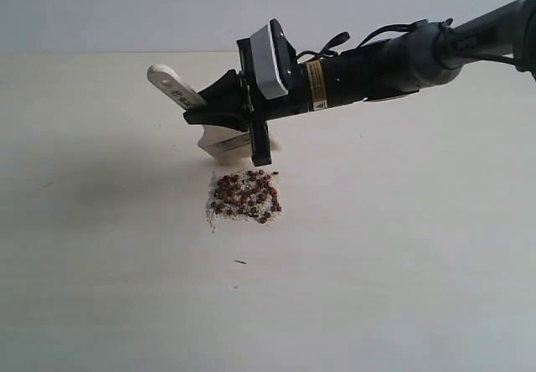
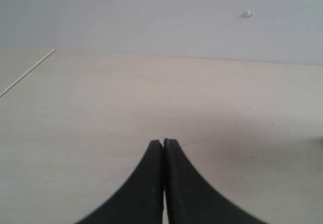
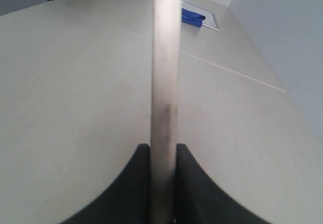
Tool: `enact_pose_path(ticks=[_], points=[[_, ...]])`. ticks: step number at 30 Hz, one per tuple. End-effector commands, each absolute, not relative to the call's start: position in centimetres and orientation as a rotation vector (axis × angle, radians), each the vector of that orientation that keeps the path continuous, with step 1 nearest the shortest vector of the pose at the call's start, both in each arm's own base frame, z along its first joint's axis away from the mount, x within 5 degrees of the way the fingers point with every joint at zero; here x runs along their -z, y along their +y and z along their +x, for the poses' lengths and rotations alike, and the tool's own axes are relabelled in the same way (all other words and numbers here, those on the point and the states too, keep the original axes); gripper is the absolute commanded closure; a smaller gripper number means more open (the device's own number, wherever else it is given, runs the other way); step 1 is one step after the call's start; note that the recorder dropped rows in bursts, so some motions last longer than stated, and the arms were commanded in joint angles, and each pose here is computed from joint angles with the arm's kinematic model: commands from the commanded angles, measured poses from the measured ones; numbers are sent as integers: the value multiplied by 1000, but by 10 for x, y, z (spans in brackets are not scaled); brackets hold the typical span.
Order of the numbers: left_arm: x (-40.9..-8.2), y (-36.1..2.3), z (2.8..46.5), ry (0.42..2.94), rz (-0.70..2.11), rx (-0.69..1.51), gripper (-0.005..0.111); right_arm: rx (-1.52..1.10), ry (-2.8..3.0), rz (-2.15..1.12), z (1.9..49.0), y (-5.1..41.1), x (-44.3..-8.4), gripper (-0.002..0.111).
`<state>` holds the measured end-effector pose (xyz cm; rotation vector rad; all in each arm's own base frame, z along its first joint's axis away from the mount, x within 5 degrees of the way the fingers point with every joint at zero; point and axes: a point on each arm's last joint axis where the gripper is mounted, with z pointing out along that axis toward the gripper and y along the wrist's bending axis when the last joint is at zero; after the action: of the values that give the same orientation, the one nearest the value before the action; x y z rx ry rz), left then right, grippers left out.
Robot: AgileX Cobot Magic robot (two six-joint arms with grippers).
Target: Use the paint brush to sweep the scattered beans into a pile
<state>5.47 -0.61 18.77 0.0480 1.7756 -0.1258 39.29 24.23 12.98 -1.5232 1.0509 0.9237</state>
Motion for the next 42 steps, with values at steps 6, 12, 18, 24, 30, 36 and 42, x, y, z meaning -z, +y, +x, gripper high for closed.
enact_pose_path(ticks=[6,12,18,24,30,36,42], points=[[-188,-6,54,1768,54,121,107,-959,975,-1546,378,266,-134,108],[-188,-6,54,1768,54,121,107,-1002,989,-1647,369,269,-127,108],[-188,-6,54,1768,54,121,107,-997,981,-1669,367,269,-138,108],[-188,-6,54,1768,54,121,107,-939,908,-1626,364,267,-189,108],[-188,-6,54,1768,54,121,107,-1076,1083,-1538,359,265,-220,108],[-188,-6,54,1768,54,121,107,-1233,1322,-1423,333,295,-201,108],[-188,-6,54,1768,54,121,107,-1051,1625,-1281,289,318,-195,108]])
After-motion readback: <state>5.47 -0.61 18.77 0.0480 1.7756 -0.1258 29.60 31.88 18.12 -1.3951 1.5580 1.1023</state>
